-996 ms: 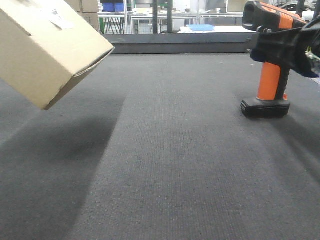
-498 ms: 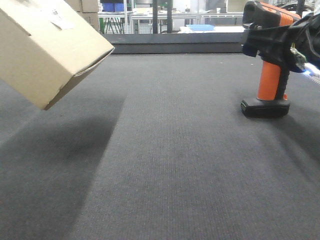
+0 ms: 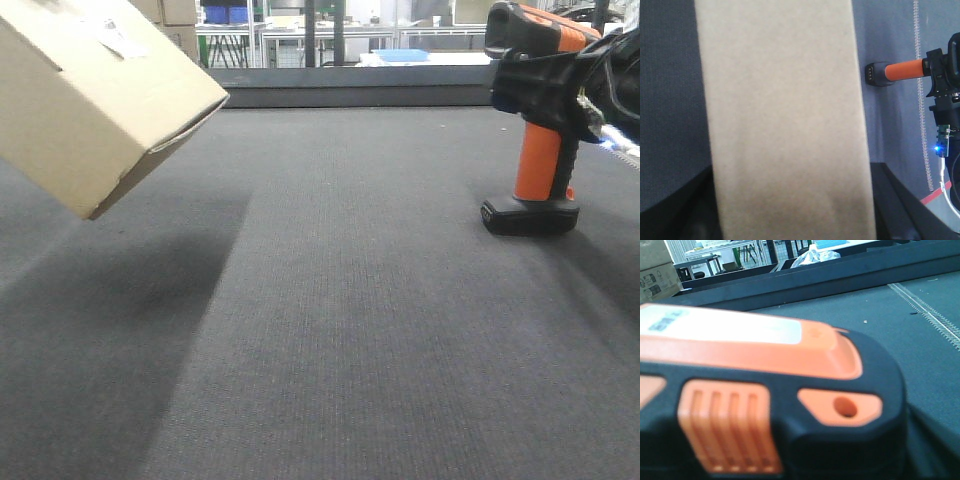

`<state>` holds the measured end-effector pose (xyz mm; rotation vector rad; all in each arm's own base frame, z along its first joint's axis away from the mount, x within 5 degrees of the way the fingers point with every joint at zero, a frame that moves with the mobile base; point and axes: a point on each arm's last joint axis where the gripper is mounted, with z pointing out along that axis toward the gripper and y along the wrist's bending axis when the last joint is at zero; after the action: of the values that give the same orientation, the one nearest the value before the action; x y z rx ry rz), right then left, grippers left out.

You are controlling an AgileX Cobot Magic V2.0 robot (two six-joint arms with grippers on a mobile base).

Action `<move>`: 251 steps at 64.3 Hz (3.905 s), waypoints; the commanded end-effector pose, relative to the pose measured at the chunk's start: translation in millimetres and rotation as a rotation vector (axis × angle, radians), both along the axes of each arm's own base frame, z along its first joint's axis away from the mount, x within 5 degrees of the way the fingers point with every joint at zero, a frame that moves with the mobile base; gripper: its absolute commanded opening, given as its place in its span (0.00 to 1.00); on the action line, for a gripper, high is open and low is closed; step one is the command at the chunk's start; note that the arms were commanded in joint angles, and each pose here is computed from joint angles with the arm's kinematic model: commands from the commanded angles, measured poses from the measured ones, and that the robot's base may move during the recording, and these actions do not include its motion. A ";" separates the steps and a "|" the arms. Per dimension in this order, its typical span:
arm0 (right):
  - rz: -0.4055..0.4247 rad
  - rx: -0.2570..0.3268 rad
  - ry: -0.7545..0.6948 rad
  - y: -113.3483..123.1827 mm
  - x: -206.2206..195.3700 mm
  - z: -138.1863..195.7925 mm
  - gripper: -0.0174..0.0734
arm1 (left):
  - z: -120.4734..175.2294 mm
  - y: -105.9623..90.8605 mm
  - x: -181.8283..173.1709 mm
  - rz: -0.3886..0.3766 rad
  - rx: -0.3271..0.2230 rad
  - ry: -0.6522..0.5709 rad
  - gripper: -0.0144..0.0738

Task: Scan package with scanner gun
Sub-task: 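Lift the scanner gun and point it toward the held box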

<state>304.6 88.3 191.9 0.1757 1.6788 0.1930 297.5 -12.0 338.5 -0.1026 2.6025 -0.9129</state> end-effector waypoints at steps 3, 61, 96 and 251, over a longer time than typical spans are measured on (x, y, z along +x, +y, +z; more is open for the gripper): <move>-0.014 -0.005 -0.034 -1.8 1.7 4.0 0.48 | 7.3 -2.0 -2.7 0.003 -0.025 -0.027 0.04; 0.164 -0.561 -0.168 6.7 -12.2 124.9 0.02 | 23.7 4.8 -0.7 -0.024 0.095 -0.091 0.04; 0.265 -0.653 -0.164 21.6 2.8 156.1 0.02 | 23.7 4.8 -0.7 -0.024 0.094 -0.091 0.04; -0.041 -0.064 -0.230 -14.7 -19.0 72.9 0.01 | 24.4 4.1 -0.5 -0.005 0.074 -0.080 0.04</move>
<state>282.5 74.5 260.7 0.1537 1.5339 0.1495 299.4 -5.9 354.4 -0.0337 2.5965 -0.7758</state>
